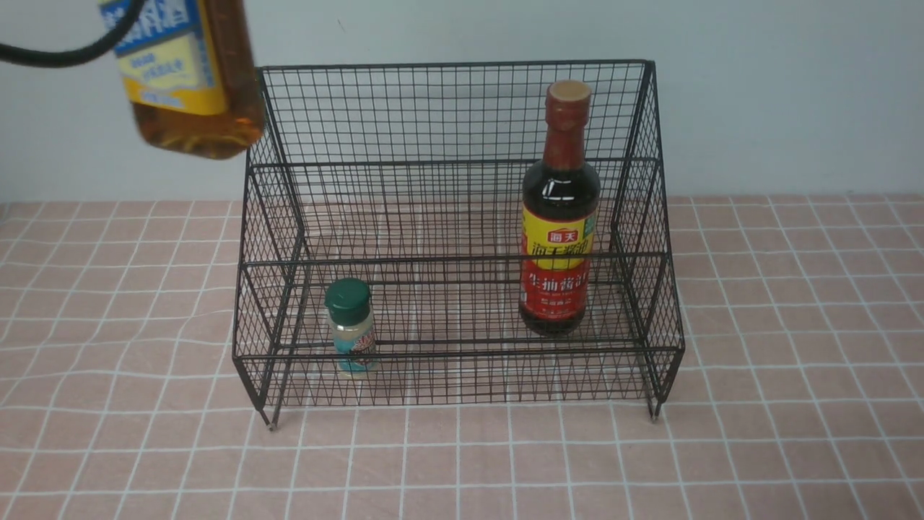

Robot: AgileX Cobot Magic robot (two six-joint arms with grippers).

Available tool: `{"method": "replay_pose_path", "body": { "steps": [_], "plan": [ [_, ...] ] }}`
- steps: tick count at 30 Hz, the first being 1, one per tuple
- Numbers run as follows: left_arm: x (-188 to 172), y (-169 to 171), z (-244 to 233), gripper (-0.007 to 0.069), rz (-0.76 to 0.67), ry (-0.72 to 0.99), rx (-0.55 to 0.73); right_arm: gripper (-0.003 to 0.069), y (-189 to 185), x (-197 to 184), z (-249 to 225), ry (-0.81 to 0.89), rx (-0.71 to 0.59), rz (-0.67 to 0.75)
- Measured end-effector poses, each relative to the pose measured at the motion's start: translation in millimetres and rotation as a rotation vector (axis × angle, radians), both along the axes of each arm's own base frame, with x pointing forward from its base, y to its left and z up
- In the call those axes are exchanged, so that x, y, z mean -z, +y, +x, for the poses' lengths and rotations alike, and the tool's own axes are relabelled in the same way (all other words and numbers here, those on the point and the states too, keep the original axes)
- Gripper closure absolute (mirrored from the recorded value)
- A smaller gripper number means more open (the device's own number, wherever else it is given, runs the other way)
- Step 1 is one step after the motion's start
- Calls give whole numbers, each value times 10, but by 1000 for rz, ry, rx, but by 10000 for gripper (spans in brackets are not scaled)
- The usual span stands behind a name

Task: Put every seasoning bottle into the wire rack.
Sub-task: Use the left arm to put the condiment bottle back on the shelf

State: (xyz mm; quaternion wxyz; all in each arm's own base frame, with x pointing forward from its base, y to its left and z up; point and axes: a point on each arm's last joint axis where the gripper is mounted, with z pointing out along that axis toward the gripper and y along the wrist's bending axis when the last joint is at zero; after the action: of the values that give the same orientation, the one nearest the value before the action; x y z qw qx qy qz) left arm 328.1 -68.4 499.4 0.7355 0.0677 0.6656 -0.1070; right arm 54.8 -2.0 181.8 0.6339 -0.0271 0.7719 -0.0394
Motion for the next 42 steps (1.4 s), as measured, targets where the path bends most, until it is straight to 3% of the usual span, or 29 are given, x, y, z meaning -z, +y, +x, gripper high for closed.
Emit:
{"method": "replay_pose_path", "body": {
  "steps": [8, 19, 42],
  "plan": [
    [271, -317, 312, 324, -25, -7, 34, 673, 0, 0, 0, 0, 0, 2],
    [741, -466, 688, 325, 2, 95, 38, 673, 0, 0, 0, 0, 0, 3],
    [1341, -605, 839, 325, 279, 379, 158, 673, 0, 0, 0, 0, 0, 3]
  ]
}}
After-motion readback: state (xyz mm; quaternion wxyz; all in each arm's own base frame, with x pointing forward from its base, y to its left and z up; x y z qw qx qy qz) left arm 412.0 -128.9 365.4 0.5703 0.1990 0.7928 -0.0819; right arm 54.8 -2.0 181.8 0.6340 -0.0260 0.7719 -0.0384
